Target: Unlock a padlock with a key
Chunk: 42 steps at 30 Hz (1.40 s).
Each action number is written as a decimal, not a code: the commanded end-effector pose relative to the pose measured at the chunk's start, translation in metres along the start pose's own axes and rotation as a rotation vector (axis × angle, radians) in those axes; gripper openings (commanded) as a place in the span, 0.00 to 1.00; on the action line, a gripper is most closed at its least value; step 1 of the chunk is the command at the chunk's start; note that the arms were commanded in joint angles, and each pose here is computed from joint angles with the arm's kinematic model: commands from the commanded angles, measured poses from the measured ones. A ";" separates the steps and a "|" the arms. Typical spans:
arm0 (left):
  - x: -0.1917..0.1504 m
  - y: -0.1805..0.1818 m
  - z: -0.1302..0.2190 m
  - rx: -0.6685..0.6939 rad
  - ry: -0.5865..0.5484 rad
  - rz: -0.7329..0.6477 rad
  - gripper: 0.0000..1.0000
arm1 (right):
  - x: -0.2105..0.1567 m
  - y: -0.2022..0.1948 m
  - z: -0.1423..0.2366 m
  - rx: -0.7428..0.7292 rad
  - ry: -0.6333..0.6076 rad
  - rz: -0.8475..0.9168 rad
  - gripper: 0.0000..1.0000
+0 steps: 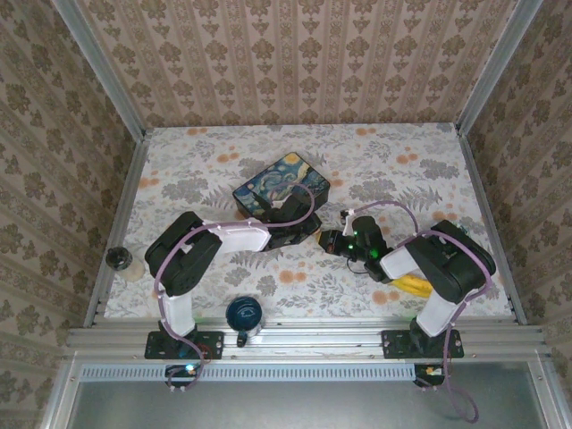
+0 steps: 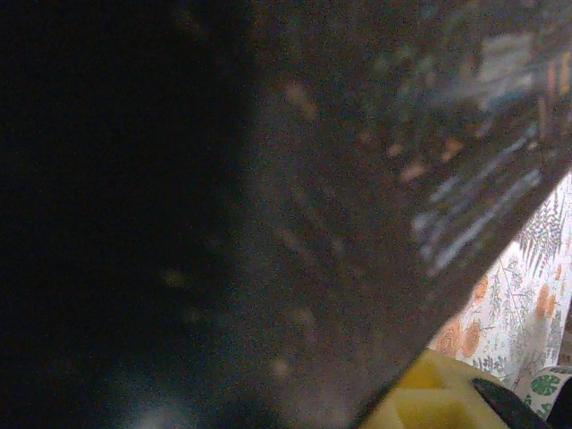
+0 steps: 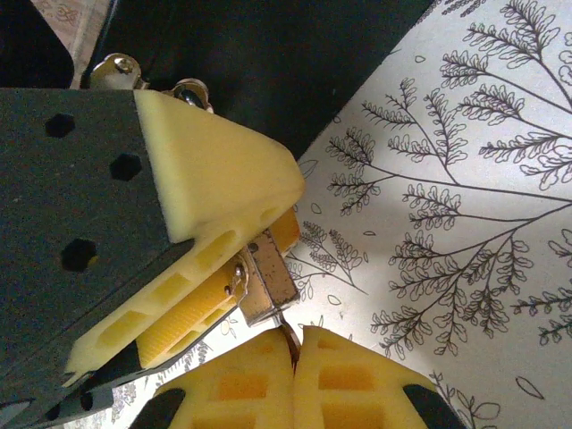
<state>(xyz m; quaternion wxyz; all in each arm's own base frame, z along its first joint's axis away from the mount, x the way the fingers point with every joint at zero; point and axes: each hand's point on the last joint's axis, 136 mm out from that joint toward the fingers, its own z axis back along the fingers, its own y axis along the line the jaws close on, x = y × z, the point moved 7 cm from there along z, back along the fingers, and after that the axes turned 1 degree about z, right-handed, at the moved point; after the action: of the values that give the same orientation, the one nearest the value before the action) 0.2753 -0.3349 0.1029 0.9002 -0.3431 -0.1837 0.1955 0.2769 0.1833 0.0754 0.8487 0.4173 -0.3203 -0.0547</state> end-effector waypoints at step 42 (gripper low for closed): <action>-0.025 -0.013 0.035 -0.096 0.233 -0.005 0.00 | 0.060 0.041 0.013 0.067 -0.011 0.085 0.00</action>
<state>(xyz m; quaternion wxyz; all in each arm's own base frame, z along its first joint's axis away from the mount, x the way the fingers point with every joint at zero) 0.2760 -0.3244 0.1219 0.8896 -0.3815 -0.1545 0.1979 0.2865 0.1816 0.1048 0.8659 0.4277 -0.2593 -0.0022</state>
